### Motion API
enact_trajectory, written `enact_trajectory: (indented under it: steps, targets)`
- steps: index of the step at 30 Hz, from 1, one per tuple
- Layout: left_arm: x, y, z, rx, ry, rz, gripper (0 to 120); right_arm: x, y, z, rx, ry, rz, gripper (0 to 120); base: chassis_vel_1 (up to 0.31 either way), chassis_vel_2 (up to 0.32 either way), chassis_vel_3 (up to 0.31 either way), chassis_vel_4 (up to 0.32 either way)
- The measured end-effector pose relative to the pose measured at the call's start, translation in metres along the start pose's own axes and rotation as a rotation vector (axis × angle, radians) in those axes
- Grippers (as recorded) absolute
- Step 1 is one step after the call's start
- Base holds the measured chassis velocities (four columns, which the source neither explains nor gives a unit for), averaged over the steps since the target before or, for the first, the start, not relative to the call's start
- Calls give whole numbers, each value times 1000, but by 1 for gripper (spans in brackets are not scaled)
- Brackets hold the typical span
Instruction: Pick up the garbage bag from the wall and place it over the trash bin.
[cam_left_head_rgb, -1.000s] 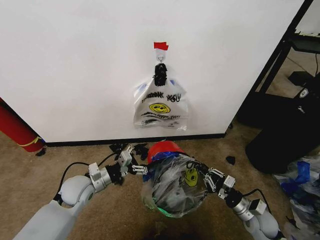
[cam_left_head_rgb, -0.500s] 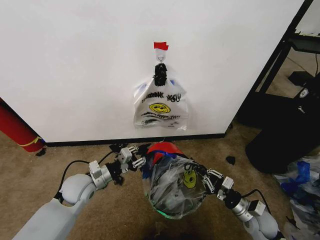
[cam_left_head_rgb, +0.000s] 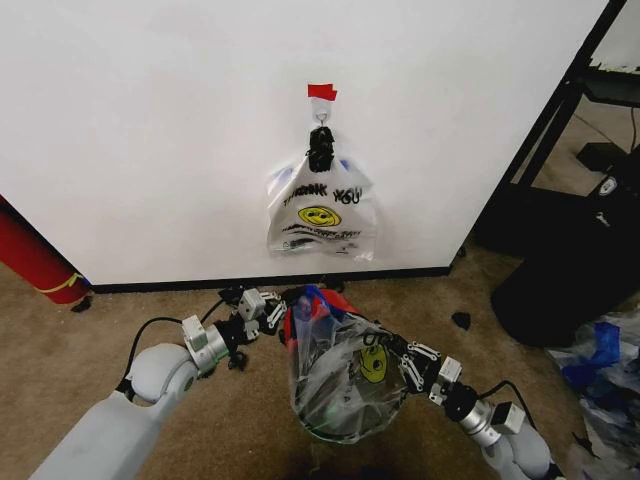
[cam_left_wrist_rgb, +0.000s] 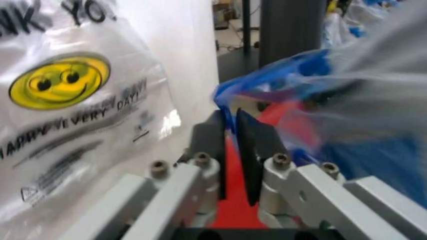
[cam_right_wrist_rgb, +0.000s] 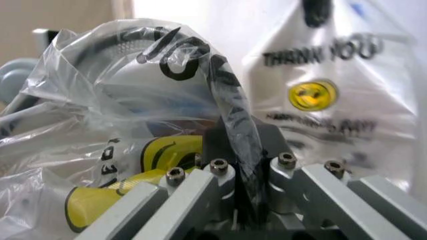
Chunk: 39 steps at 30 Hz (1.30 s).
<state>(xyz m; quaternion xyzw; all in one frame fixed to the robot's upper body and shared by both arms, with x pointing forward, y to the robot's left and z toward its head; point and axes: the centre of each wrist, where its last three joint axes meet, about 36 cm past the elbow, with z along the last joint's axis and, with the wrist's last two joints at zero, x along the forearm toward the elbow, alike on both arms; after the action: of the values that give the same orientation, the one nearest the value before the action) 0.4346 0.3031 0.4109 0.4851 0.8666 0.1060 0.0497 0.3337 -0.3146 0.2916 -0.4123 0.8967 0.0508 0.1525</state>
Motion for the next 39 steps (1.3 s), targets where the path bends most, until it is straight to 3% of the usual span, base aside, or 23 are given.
enact_trajectory:
  steps: [6, 8, 11, 13, 15, 18, 22, 25, 26, 30, 32, 39]
  targets:
    - [6, 9, 3, -20, -96, -40, 38, 4, 10, 15, -121, 41, 201, 0, 0, 0, 0, 0]
    - [7, 9, 3, -13, -108, -47, 39, 4, 12, 16, -132, 50, 229, 0, 0, 0, 0, 0]
    - [10, 4, 4, 39, -174, -77, 54, -5, 29, 23, -202, 95, 419, 0, 0, 0, 0, 0]
    - [6, -12, -4, 77, -224, -100, 63, -19, 42, 25, -252, 113, 540, 0, 0, 0, 0, 0]
    - [4, -19, -8, 91, -235, -116, 66, -23, 46, 25, -266, 118, 571, 0, 0, 0, 0, 0]
    - [-12, -82, -30, 217, -267, -253, 77, -44, 61, 27, -286, 110, 664, 0, 0, 0, 0, 0]
    - [-22, -121, -43, 317, -253, -319, 68, -54, 66, 25, -251, 82, 671, 0, 0, 0, 0, 0]
    - [-34, -170, -54, 400, -206, -356, 54, -67, 68, 23, -147, 15, 679, 0, 0, 0, 0, 0]
    - [-34, -170, -54, 400, -206, -356, 54, -67, 68, 23, -147, 15, 679, 0, 0, 0, 0, 0]
    - [-42, -215, -55, 456, -94, -390, 34, -75, 68, 23, -20, -55, 658, 0, 0, 0, 0, 0]
    - [-44, -219, -56, 462, -77, -395, 33, -76, 69, 23, -11, -59, 654, 0, 0, 0, 0, 0]
    - [-55, -224, -63, 480, 9, -427, 5, -75, 74, 25, 69, -84, 543, 0, 0, 0, 0, 0]
